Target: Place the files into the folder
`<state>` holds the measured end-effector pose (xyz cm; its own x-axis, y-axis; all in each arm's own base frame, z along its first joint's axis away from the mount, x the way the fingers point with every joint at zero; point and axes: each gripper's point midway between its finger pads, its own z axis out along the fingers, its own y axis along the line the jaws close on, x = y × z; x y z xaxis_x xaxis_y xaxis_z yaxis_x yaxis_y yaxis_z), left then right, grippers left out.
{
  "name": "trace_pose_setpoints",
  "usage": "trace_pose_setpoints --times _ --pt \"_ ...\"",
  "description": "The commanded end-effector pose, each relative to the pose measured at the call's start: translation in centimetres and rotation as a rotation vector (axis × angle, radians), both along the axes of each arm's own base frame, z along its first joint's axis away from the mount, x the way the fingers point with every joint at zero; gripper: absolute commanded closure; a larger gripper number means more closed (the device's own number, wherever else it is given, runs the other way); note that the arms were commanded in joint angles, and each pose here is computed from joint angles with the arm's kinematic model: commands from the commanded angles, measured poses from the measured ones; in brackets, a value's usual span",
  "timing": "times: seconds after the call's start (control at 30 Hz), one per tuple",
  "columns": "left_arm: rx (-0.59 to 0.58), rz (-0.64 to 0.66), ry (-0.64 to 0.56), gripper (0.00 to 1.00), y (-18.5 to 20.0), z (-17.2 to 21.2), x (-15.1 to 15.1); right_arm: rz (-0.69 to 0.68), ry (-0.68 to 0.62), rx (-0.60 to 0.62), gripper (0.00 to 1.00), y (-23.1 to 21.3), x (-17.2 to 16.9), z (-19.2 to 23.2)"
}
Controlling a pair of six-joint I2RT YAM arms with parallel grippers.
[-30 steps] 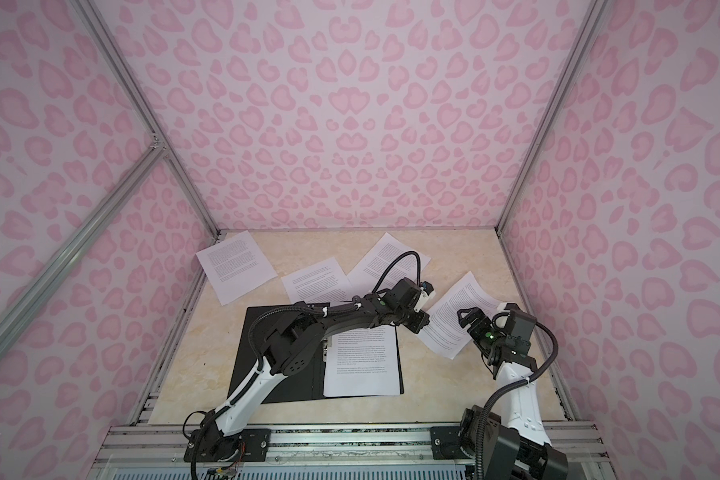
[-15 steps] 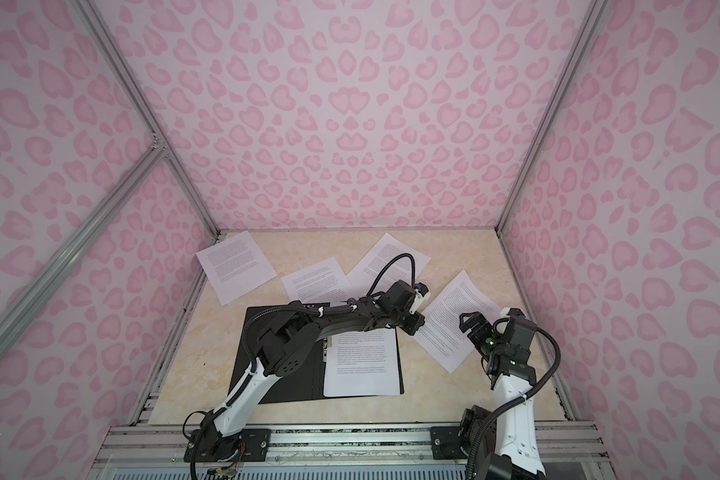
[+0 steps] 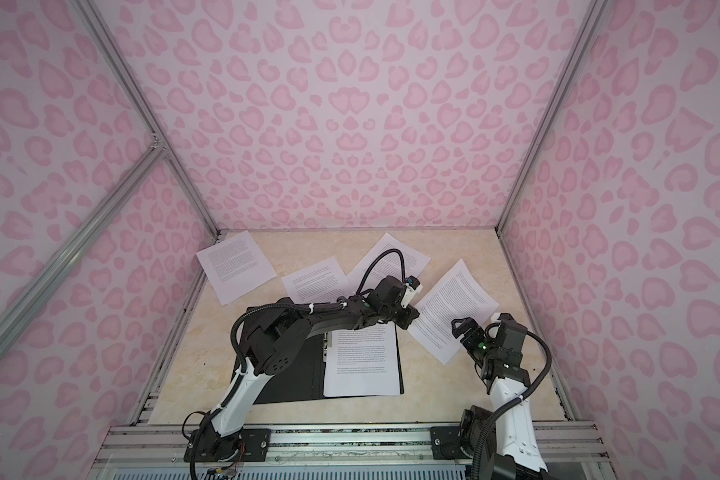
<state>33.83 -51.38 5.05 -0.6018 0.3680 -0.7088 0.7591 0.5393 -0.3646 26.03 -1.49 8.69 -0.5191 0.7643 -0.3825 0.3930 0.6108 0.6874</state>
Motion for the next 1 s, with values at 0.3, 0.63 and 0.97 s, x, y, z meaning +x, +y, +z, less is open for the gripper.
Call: trace_pose_setpoints --times 0.3,0.63,0.97 --pt "-0.712 0.072 -0.661 0.96 14.2 49.4 -8.2 0.024 -0.028 -0.018 0.03 0.4 0.3 0.2" --pt "-0.662 0.163 -0.647 0.96 14.6 47.6 -4.6 0.052 -0.044 -0.024 0.03 1.2 0.5 0.6" --pt "-0.652 0.24 -0.65 0.96 16.6 46.8 -3.3 0.091 -0.062 -0.052 0.03 2.4 0.7 0.9"
